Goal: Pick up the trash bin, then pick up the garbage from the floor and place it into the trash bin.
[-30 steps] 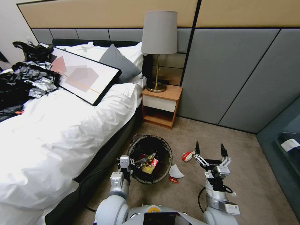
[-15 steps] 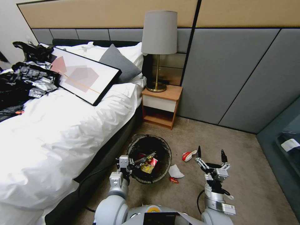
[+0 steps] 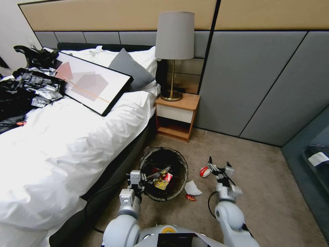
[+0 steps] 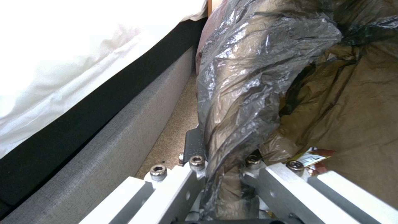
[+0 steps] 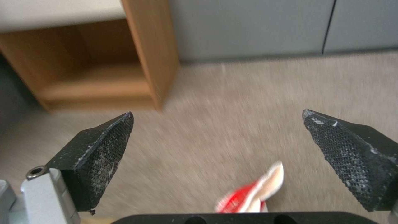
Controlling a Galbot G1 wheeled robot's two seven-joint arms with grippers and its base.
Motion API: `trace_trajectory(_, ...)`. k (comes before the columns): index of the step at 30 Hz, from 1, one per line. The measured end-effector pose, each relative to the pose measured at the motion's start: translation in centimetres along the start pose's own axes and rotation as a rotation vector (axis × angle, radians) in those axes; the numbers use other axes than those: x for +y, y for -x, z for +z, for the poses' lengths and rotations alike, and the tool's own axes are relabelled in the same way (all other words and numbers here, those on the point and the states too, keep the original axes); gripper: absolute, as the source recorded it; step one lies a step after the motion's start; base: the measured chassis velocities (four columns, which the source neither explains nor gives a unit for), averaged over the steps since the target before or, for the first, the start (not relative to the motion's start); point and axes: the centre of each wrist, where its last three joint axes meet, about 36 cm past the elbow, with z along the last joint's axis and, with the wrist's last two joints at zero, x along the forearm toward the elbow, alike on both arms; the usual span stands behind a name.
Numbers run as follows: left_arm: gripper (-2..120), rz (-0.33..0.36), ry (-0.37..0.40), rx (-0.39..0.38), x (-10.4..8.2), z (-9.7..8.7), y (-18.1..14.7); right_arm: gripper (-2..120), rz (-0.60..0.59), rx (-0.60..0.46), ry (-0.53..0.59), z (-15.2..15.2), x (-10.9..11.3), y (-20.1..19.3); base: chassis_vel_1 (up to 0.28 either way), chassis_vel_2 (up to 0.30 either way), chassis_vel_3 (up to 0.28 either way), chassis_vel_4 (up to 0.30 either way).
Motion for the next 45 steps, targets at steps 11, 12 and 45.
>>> trace_trajectory(11, 0, 0.005, 0.000, 0.003, -0.2, 0.2, 0.1, 100, 0.036, 0.137, 0.029, 4.9, -1.4, 6.4, 0.000, 0.000, 0.000, 0.000)
trace_trajectory(12, 0, 0.005, 0.000, 0.003, -0.2, 0.2, 0.1, 100, 0.036, 0.137, 0.029, 4.9, -1.4, 6.4, 0.000, 0.000, 0.000, 0.000)
trace_trajectory(45, 0, 0.002, 0.007, 0.013, -0.2, 0.5, 0.1, 96, 0.117, 0.235, 0.041, 13.5, -5.3, 9.8, 0.000, 0.000, 0.000, 0.000)
